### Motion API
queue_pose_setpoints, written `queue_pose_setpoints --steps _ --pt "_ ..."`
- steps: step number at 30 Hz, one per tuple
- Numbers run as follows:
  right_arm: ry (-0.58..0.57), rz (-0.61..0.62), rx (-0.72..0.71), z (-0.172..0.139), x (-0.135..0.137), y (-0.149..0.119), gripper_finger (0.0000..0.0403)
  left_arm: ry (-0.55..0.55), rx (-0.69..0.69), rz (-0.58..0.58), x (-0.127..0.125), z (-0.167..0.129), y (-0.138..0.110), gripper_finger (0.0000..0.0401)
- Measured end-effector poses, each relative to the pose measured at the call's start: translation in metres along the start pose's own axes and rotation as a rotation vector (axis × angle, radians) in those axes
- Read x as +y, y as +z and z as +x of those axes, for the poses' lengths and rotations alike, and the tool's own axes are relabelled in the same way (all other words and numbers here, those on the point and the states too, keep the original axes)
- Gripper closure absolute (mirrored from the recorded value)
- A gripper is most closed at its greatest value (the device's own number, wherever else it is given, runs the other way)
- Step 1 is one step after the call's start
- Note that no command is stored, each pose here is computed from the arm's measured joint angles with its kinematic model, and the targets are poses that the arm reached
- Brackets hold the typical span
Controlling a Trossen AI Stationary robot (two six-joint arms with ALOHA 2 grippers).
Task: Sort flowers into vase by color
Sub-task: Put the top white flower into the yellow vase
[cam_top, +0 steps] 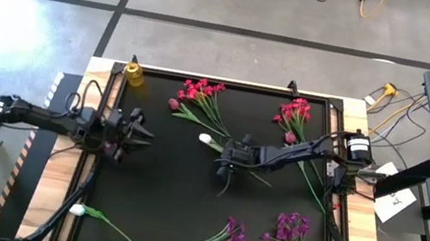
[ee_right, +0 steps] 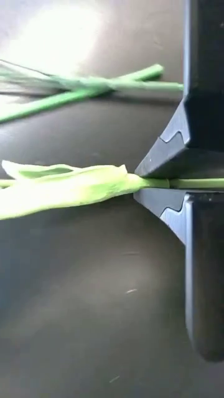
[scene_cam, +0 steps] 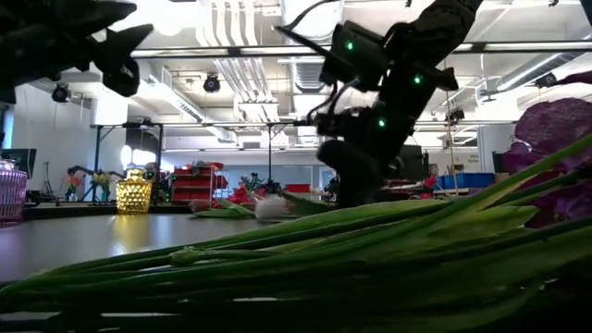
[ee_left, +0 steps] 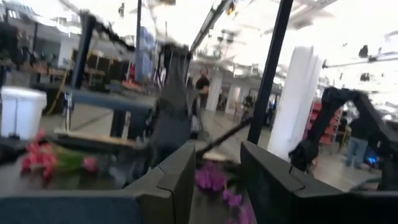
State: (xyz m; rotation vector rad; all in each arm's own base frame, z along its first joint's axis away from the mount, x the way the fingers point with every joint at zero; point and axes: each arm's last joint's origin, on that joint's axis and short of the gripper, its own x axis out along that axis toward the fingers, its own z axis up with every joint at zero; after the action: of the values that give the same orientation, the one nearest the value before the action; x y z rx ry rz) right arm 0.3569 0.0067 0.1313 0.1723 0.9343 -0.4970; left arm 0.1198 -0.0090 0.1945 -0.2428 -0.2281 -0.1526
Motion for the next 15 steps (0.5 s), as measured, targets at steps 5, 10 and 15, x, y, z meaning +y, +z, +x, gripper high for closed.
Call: queue_pose_setpoints --steps 5,10,15 --pt "0.014 0.014 -0.198 -0.037 0.017 0.014 0.0388 0.028 0.059 -0.006 0.003 0.011 -0.011 0.0287" --pt "0.09 0.021 -0.478 -0.08 0.038 0.022 0.0389 0.004 0.001 0.035 -0.002 0.022 -0.014 0.0286" --pt "0.233 -0.008 -0.737 -0.107 0.06 0.02 0.0389 -0.026 0.001 0.059 -0.004 0.033 -0.022 0.0266"
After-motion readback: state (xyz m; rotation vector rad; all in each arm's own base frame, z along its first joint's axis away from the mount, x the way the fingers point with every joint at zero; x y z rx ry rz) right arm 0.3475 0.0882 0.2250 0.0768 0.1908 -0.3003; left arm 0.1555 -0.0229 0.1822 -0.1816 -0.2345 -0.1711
